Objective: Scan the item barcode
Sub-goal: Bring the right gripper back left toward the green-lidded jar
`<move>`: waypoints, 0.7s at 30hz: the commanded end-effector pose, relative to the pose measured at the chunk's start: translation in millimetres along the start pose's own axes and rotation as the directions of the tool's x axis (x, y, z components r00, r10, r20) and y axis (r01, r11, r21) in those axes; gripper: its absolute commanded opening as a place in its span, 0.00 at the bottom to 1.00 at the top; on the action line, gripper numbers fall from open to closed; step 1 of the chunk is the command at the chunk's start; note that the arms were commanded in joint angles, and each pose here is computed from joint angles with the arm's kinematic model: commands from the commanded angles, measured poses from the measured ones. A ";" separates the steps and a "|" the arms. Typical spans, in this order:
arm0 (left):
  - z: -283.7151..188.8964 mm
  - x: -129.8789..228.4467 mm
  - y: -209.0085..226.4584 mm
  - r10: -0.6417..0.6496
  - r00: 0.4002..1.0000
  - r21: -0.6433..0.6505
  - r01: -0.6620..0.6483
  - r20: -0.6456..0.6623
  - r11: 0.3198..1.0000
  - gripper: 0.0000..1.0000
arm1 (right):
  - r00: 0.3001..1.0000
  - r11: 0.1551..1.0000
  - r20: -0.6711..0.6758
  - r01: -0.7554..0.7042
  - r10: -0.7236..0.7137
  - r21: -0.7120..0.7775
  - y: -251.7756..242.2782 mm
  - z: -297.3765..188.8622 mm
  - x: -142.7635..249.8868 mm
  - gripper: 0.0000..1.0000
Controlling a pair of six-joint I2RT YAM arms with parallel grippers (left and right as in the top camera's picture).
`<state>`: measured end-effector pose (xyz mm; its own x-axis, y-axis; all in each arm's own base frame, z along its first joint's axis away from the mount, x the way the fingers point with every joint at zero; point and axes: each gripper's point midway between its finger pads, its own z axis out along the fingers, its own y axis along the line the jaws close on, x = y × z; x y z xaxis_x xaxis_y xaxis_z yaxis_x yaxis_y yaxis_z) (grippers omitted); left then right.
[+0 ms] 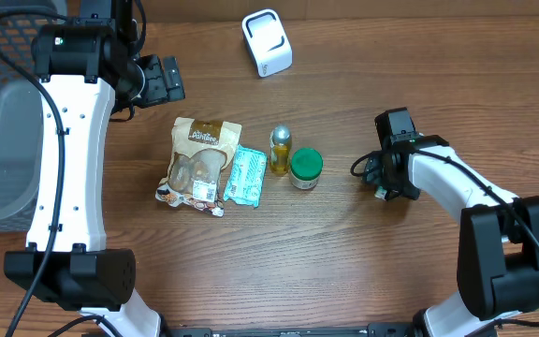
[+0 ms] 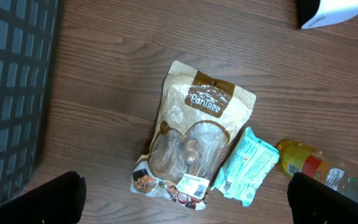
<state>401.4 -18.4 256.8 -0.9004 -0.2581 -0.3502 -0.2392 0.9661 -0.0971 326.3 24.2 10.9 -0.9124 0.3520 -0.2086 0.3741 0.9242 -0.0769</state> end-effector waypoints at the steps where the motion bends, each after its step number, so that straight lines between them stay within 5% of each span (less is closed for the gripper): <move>1: -3.1 -3.1 -1.8 0.011 1.000 0.009 -0.011 0.012 1.000 1.00 | 0.994 0.999 0.106 0.005 -0.001 -0.043 13.5 -36.9 -40.1 0.74; 10: -3.1 -3.0 -2.0 0.011 1.000 0.009 -0.011 0.012 1.000 1.00 | 0.995 0.979 0.099 0.028 -0.007 -0.203 45.1 -107.2 -58.8 0.76; 12: -3.1 -3.0 -2.0 0.011 1.000 0.009 -0.011 0.012 1.000 0.99 | 0.997 0.969 0.070 0.034 -0.017 -0.246 53.3 -108.1 -52.5 0.81; 13: -3.1 -3.1 -1.8 0.011 1.000 0.009 -0.011 0.012 1.000 1.00 | 0.998 0.964 0.054 0.034 -0.020 -0.265 56.3 -108.4 -49.1 0.99; 21: -3.1 -3.0 -2.0 0.011 1.000 0.009 -0.011 0.012 1.000 1.00 | 0.997 0.930 0.010 0.070 -0.072 -0.359 75.4 -114.1 -36.1 0.95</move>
<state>401.4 -18.3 256.8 -0.9004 -0.2581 -0.3503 -0.2393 0.9661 -0.0967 368.8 81.3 114.0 -0.9230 0.3196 -0.2143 0.2787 0.9392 0.2006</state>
